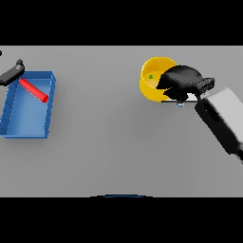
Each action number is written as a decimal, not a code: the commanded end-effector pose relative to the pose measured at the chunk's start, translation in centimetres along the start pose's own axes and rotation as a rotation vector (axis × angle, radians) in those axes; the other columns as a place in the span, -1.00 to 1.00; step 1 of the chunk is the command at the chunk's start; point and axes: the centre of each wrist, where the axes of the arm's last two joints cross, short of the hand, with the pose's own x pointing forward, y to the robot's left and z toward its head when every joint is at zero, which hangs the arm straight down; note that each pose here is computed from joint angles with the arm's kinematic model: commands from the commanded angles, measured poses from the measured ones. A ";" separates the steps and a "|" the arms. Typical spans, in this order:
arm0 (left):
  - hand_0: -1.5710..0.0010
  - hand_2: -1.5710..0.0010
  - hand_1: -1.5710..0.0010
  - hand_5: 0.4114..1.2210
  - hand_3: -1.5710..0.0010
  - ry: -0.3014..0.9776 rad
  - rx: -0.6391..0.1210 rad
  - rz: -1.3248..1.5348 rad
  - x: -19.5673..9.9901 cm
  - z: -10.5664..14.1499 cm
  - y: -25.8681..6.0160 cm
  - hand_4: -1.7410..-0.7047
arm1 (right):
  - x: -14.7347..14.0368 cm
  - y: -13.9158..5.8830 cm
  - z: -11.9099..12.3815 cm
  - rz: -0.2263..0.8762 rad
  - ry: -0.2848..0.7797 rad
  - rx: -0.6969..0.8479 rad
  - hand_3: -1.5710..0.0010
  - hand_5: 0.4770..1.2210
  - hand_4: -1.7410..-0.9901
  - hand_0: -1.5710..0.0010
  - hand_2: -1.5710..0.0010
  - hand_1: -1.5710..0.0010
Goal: Pick up the red beaker and tilt it to pour out 1 green nut into yellow bowl. Pick up the yellow bowl and place it on the metallic measuring scale.
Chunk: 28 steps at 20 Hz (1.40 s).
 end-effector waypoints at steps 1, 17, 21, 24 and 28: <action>1.00 1.00 1.00 -0.15 1.00 -0.005 0.003 0.000 0.4 0.0 0.2 0.81 | -0.6 0.0 0.0 -0.001 0.016 -0.001 -0.71 1.00 -0.96 -0.98 -1.00 -0.99; 1.00 1.00 1.00 -0.08 1.00 0.041 0.016 0.022 0.5 0.6 0.3 0.73 | -7.4 3.0 -0.8 -0.070 0.222 0.020 -0.98 1.00 -0.97 -0.82 -0.72 -0.59; 1.00 1.00 1.00 -0.11 1.00 0.041 0.009 0.019 0.6 0.5 0.3 0.74 | -7.8 3.3 -0.9 -0.085 0.235 0.019 -0.99 1.00 -0.97 -0.79 -0.73 -0.55; 1.00 1.00 1.00 -0.11 1.00 0.035 0.003 0.024 0.6 0.4 0.5 0.73 | -7.6 3.4 -1.3 -0.122 0.243 0.033 -0.77 1.00 -0.74 -0.79 -0.51 -0.46; 1.00 1.00 1.00 -0.12 1.00 0.025 0.000 0.035 0.6 0.3 0.6 0.72 | -7.8 3.2 -1.4 -0.159 0.269 0.054 -0.12 0.38 -0.53 -0.21 0.14 0.12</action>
